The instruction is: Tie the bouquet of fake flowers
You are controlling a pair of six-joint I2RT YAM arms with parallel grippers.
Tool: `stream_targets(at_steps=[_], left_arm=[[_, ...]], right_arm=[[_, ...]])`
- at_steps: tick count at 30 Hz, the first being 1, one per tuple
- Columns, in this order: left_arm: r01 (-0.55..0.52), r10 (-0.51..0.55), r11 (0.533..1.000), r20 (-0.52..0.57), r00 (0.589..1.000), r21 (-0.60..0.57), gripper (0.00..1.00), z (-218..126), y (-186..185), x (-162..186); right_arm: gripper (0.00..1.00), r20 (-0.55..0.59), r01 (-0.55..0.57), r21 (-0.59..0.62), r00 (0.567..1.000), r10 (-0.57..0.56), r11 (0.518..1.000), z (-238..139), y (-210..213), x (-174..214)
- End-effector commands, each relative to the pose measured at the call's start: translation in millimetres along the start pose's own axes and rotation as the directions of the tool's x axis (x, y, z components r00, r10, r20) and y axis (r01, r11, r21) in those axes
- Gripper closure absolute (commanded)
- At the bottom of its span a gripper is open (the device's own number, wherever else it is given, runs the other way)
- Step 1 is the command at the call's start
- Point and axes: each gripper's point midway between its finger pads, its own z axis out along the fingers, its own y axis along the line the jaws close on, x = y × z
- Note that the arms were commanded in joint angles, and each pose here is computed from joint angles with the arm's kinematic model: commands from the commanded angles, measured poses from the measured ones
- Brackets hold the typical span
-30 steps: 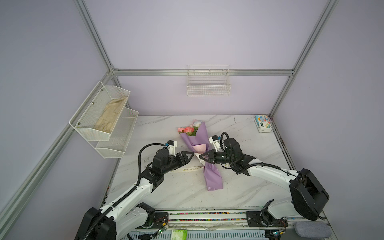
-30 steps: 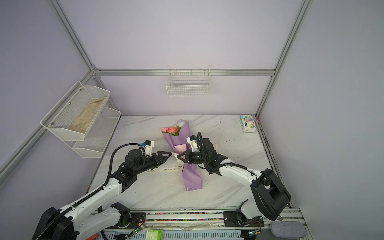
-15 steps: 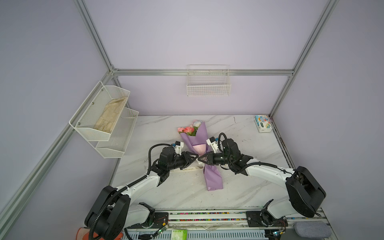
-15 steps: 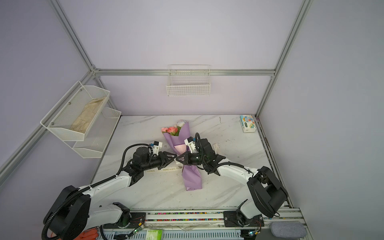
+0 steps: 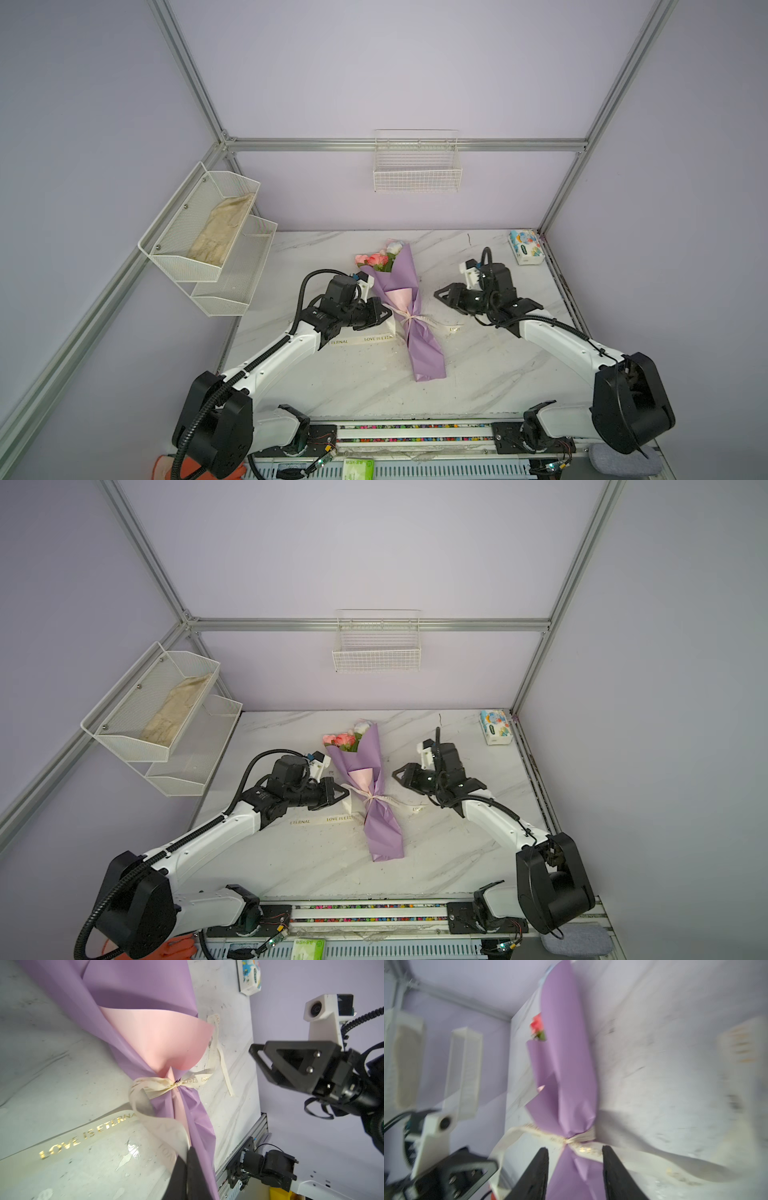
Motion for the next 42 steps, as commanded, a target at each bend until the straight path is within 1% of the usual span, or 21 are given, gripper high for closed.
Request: stream_targets(at_steps=[1, 4, 8, 9, 13, 15, 17, 18, 19, 22, 23, 25, 26, 28, 29, 31, 32, 35, 38, 40, 42], left_arm=[[-0.189, 0.171, 0.966, -0.109, 0.979, -0.178, 1.0, -20.9, 17.5, 6.5], [-0.252, 0.228, 0.948, -0.14, 0.964, -0.196, 1.0, -23.8, 16.8, 5.2], [-0.309, 0.284, 0.932, -0.149, 0.947, -0.188, 1.0, -22.0, 9.4, 0.9], [-0.329, 0.305, 0.926, -0.149, 0.941, -0.183, 1.0, -22.0, 5.7, -0.7], [-0.425, 0.4, 0.884, -0.157, 0.903, -0.197, 1.0, -18.9, -2.8, -2.8], [-0.473, 0.446, 0.858, -0.165, 0.879, -0.199, 1.0, -17.3, -7.0, -3.6], [-0.49, 0.463, 0.846, -0.166, 0.871, -0.211, 1.0, -15.3, -8.8, -5.4], [-0.497, 0.469, 0.841, -0.169, 0.867, -0.213, 1.0, -13.9, -9.5, -5.1], [-0.503, 0.474, 0.836, -0.173, 0.863, -0.22, 1.0, -12.4, -9.0, -4.9], [-0.502, 0.473, 0.832, -0.17, 0.864, -0.236, 1.0, -9.7, -7.1, -5.2], [-0.501, 0.474, 0.833, -0.163, 0.865, -0.235, 1.0, -9.0, -7.2, -5.6], [-0.495, 0.477, 0.836, -0.134, 0.869, -0.236, 1.0, -8.9, -8.6, -7.6], [-0.492, 0.48, 0.84, -0.11, 0.87, -0.228, 1.0, -8.4, -10.9, -9.7], [-0.502, 0.502, 0.843, -0.055, 0.863, -0.191, 1.0, -7.9, -19.1, -10.9], [-0.509, 0.512, 0.843, -0.028, 0.858, -0.172, 1.0, -7.1, -22.4, -10.7], [-0.496, 0.504, 0.859, 0.039, 0.863, -0.125, 1.0, -5.2, -28.8, -9.4], [-0.5, 0.508, 0.859, 0.065, 0.859, -0.108, 1.0, -5.3, -31.6, -8.8], [-0.519, 0.523, 0.852, 0.117, 0.844, -0.068, 1.0, -2.5, -33.3, -2.3], [-0.552, 0.549, 0.834, 0.149, 0.822, -0.026, 1.0, -1.7, -37.3, 4.7], [-0.567, 0.56, 0.824, 0.161, 0.813, -0.007, 1.0, -1.4, -38.4, 9.5], [-0.57, 0.562, 0.821, 0.166, 0.81, 0.002, 1.0, -1.2, -37.4, 13.2]], right_arm=[[0.52, -0.021, -0.05, 0.337, 0.998, 0.061, 0.94, -1.0, -77.6, 11.6], [0.51, -0.024, -0.021, 0.445, 0.999, 0.036, 0.895, 6.9, -100.0, 3.9], [0.51, -0.051, 0.043, 0.506, 0.999, -0.02, 0.861, 23.6, -114.2, -8.5], [0.51, -0.067, 0.087, 0.524, 0.996, -0.061, 0.848, 26.3, -117.0, -13.5], [0.51, -0.113, 0.164, 0.474, 0.986, -0.124, 0.865, 52.1, -114.8, -19.6], [0.53, -0.13, 0.173, 0.457, 0.983, -0.126, 0.872, 64.3, -116.7, -19.5], [0.58, -0.146, 0.183, 0.426, 0.98, -0.133, 0.886, 74.1, -114.9, -19.2], [0.62, -0.148, 0.185, 0.423, 0.98, -0.134, 0.887, 76.5, -113.9, -20.7], [0.69, -0.137, 0.183, 0.431, 0.981, -0.137, 0.884, 74.7, -111.7, -25.6], [0.87, -0.066, 0.182, 0.436, 0.983, -0.17, 0.881, 61.1, -96.8, -43.9], [0.9, -0.039, 0.183, 0.44, 0.982, -0.184, 0.879, 54.3, -90.8, -50.5], [0.96, 0.033, 0.18, 0.424, 0.976, -0.213, 0.888, 35.7, -69.6, -67.4], [0.98, 0.064, 0.187, 0.39, 0.971, -0.229, 0.902, 28.5, -55.0, -73.8], [0.98, 0.125, 0.214, 0.248, 0.96, -0.25, 0.945, 14.3, -10.5, -81.8], [0.98, 0.152, 0.229, 0.176, 0.954, -0.257, 0.957, 8.1, 11.9, -83.7], [0.97, 0.186, 0.289, 0.022, 0.939, -0.288, 0.957, 0.6, 67.9, -77.5], [0.96, 0.185, 0.329, -0.031, 0.93, -0.318, 0.944, 1.0, 93.2, -70.6], [0.94, 0.128, 0.458, -0.197, 0.888, -0.441, 0.867, 14.2, 171.6, -29.4], [0.93, 0.061, 0.48, -0.352, 0.868, -0.492, 0.804, 34.8, 225.0, 17.2], [0.92, 0.015, 0.521, -0.424, 0.822, -0.569, 0.741, 44.9, 253.1, 52.3], [0.91, -0.022, 0.578, -0.451, 0.755, -0.656, 0.68, 51.5, 267.0, 82.3]])
